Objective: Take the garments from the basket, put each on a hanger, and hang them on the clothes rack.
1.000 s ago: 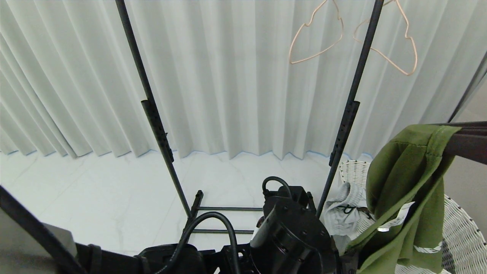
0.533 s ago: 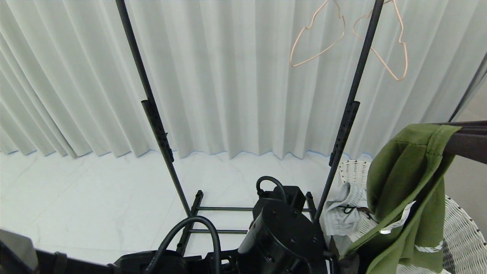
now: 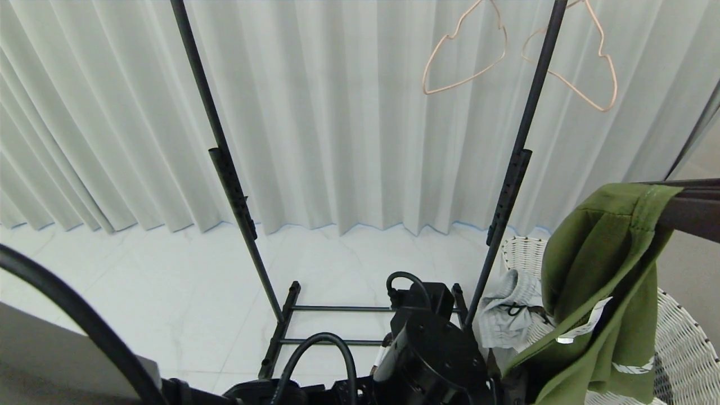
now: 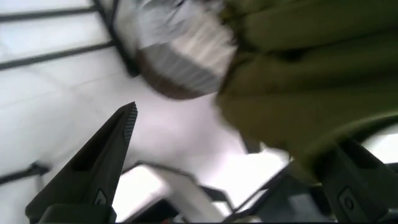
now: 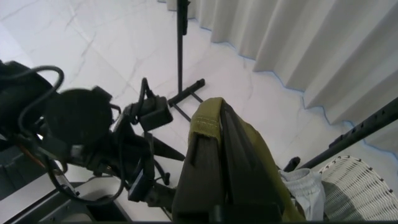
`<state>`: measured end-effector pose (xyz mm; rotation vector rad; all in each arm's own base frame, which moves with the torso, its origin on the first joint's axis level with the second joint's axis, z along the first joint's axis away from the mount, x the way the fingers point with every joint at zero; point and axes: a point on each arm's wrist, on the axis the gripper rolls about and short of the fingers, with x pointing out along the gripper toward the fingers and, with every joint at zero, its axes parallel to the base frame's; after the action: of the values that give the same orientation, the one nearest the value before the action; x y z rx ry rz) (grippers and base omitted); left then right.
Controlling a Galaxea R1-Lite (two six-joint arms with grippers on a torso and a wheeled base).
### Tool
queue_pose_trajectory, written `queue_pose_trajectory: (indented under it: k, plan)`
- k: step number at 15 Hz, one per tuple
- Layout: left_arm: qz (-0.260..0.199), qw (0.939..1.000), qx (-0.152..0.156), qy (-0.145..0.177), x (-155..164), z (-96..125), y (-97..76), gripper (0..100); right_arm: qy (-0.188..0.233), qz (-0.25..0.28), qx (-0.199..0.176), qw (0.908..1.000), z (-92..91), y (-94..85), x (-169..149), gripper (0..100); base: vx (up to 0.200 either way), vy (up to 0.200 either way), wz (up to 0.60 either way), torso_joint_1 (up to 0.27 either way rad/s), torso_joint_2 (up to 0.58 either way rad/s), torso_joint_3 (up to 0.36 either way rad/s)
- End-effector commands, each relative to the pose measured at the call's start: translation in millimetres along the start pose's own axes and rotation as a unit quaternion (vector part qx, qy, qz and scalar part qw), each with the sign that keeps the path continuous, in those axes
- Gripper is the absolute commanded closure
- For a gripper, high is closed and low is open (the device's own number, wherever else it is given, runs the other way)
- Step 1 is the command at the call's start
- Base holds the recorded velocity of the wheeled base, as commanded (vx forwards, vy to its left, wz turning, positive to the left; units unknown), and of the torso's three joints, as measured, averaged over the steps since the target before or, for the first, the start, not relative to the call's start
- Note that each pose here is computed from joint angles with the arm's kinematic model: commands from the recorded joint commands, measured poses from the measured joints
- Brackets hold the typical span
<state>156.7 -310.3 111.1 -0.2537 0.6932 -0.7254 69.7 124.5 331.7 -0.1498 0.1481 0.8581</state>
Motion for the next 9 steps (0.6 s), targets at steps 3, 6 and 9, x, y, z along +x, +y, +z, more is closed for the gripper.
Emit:
queue_pose_trajectory:
  k: [3, 6, 9]
  plan:
    - [0.035, 0.9992, 0.006, 0.017, 0.1, -15.6, 15.5, 100, 0.003, -0.001, -0.001, 1.0, -1.5, 0.1, 0.7, 100, 0.0, 0.0, 0.0, 0.0, 0.0, 0.0]
    - [0.036, 0.9991, 0.012, -0.02, -12.6, -9.6, 5.5, 100, 0.011, -0.005, -0.002, 0.9999, -6.4, -0.3, 1.9, 100, 0.0, 0.0, 0.0, 0.0, 0.0, 0.0]
    - [0.01, 0.9946, 0.084, -0.061, -65.8, 4.9, 0.7, 100, 0.026, -0.007, -0.006, 0.9996, -14.5, 0.1, 4.8, 100, 0.0, 0.0, 0.0, 0.0, 0.0, 0.0]
